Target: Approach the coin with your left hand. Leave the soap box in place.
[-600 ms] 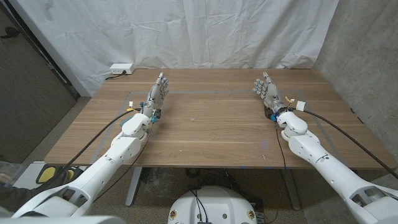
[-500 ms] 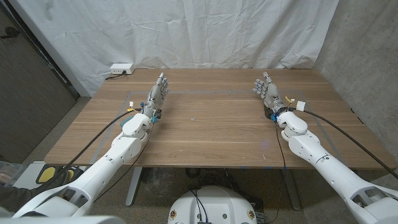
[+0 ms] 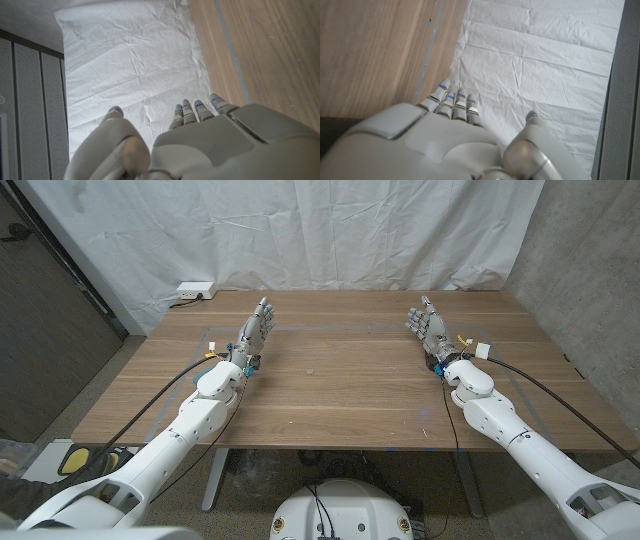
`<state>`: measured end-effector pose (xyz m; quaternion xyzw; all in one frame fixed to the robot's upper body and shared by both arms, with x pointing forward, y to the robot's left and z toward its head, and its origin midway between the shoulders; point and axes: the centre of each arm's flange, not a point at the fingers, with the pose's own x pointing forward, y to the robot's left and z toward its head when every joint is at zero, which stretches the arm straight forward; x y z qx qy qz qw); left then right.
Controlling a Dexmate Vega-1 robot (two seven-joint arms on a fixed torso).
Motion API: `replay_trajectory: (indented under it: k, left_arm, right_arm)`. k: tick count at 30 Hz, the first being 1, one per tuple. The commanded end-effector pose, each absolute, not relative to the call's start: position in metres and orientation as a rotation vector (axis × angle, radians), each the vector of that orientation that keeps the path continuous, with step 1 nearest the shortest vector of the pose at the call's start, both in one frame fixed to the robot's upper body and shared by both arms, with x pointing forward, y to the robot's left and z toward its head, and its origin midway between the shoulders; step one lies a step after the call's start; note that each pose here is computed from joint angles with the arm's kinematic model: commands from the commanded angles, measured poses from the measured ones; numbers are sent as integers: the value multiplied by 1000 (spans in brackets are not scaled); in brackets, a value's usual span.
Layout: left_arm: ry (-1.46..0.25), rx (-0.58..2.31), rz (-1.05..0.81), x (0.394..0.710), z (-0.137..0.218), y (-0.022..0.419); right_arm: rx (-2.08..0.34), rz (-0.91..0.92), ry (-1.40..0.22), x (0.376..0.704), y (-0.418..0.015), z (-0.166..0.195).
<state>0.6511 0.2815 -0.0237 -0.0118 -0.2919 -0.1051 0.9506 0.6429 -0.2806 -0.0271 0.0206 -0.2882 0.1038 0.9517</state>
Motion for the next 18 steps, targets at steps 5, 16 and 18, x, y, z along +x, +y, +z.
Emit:
replay_trajectory:
  k: [5,16,18]
  left_arm:
    - [-615,9,-198,641,-13,276]
    - [-661,39,-203,628,-15,273]
    - [-666,42,-203,626,-16,273]
  right_arm:
    - [41,206,-580,644,-282,-26]
    - [33,198,-594,646,-285,-22]
    - [25,193,-600,645,-285,-21]
